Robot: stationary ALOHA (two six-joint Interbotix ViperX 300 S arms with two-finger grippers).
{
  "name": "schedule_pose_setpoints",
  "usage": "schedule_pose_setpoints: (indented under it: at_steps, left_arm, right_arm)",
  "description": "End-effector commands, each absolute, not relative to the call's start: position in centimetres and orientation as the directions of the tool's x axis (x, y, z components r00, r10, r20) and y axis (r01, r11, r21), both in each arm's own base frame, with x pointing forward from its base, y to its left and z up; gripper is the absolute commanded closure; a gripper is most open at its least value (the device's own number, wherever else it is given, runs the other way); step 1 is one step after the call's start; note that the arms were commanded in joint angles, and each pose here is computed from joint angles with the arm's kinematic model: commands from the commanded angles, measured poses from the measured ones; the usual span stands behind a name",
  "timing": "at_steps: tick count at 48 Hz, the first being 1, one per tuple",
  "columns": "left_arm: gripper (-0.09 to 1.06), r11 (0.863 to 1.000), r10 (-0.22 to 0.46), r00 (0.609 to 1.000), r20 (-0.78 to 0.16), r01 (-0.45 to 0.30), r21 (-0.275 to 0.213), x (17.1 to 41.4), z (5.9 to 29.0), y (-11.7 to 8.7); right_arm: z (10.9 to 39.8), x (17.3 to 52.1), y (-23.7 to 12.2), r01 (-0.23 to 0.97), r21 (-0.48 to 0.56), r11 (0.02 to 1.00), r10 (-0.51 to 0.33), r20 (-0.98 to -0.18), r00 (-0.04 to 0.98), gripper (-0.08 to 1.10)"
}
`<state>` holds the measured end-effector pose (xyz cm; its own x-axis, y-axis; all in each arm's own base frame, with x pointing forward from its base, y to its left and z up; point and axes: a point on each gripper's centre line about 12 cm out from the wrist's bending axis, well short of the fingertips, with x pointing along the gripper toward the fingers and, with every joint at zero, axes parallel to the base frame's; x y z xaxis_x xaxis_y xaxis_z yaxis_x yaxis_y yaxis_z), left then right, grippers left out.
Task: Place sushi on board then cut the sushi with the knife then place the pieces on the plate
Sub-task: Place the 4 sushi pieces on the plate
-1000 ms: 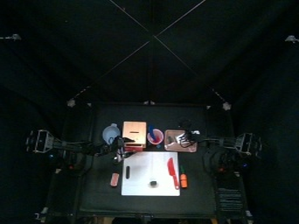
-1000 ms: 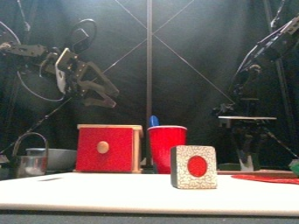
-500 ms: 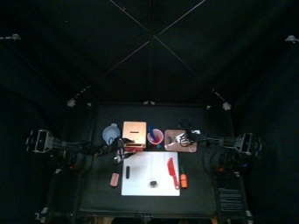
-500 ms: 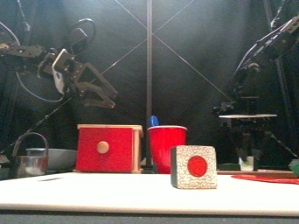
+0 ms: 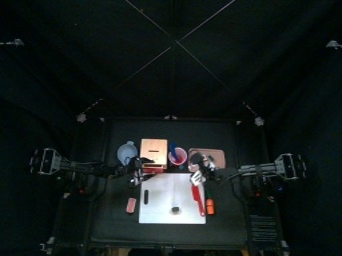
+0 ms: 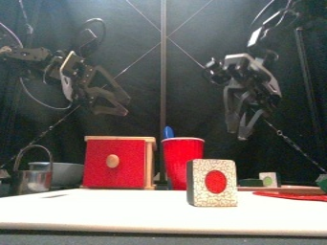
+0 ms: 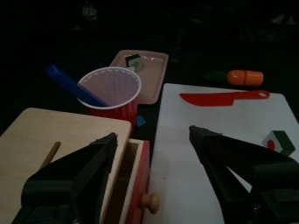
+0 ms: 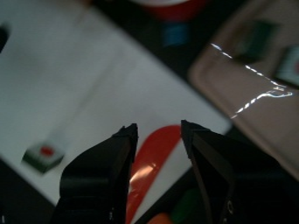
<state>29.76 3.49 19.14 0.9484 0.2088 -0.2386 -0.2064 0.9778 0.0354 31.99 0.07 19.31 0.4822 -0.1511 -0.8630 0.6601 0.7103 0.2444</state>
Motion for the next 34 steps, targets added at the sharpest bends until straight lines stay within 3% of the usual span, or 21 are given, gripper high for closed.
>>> schedule_pose_setpoints:
  at_steps: [1,10,19,34]
  left_arm:
    - [-0.02,0.978,0.210,0.957,-0.200,-0.208,0.032,30.3,20.3,3.5]
    - [-0.02,0.977,0.212,0.955,-0.205,-0.211,0.027,30.3,20.1,3.5]
    - [-0.02,0.977,0.210,0.958,-0.194,-0.210,0.022,30.6,20.5,3.5]
    - [-0.02,0.976,0.215,0.955,-0.205,-0.218,0.012,30.6,20.2,3.5]
  right_arm:
    - [19.7,35.2,5.4,0.473,0.279,0.835,-0.041,-0.827,0.560,0.22]
    - [20.3,39.6,10.0,0.274,0.230,0.934,0.033,-0.817,0.575,0.21]
    - [18.1,41.2,11.3,0.129,0.082,0.988,0.014,-0.889,0.457,0.21]
    - [15.8,42.4,12.5,0.022,0.105,0.994,0.089,-0.919,0.384,0.21]
